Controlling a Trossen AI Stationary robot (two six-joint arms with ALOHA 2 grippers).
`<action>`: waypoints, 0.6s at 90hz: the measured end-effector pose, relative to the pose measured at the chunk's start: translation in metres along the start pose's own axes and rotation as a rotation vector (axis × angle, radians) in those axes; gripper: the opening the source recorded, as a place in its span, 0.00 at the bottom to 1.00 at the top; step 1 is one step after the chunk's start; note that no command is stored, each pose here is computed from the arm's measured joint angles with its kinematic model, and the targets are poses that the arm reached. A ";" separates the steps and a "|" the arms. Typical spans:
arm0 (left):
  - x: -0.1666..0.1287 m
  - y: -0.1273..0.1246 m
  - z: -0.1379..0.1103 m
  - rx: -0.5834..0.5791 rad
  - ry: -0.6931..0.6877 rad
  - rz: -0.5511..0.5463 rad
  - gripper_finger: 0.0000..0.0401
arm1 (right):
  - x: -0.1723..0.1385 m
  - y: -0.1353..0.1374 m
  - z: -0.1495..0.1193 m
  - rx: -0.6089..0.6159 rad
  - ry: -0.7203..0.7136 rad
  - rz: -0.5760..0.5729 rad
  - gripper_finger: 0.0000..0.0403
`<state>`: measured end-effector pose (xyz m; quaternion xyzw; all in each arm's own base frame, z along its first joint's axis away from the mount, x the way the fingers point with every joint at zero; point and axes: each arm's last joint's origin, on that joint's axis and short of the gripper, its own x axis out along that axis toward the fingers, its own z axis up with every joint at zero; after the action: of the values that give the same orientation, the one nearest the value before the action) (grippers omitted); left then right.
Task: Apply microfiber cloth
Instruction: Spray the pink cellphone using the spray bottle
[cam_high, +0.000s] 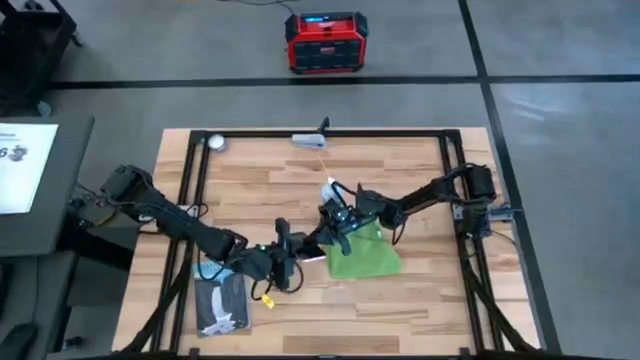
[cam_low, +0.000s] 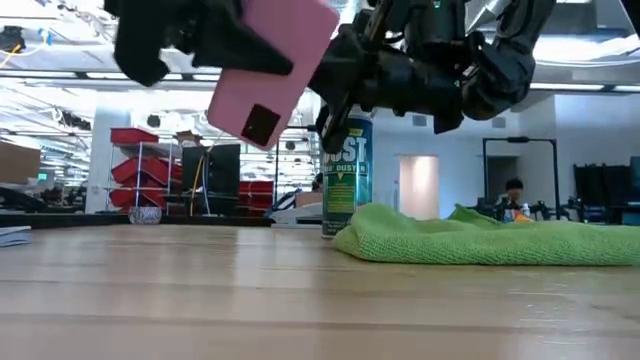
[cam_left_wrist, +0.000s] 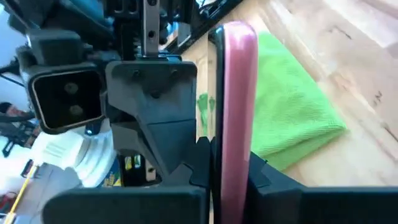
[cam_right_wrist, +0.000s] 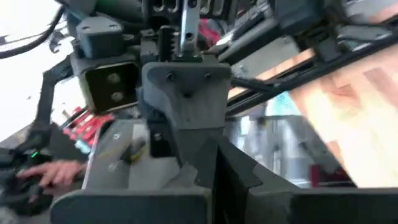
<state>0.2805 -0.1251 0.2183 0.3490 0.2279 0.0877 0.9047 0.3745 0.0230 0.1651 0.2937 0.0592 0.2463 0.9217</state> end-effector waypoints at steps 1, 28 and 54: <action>0.000 0.000 0.000 0.001 0.000 -0.001 0.01 | 0.000 0.000 0.000 -0.004 0.005 0.006 0.01; -0.001 -0.003 -0.007 0.025 0.066 0.002 0.00 | -0.006 0.001 0.001 -0.048 0.145 0.059 0.11; -0.008 0.014 -0.027 -0.060 0.162 0.123 0.00 | -0.043 0.057 0.029 -0.353 0.391 -0.146 0.04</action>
<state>0.2611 -0.1011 0.2131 0.3269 0.2759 0.1777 0.8863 0.3205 0.0271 0.2200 0.0704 0.2133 0.2379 0.9449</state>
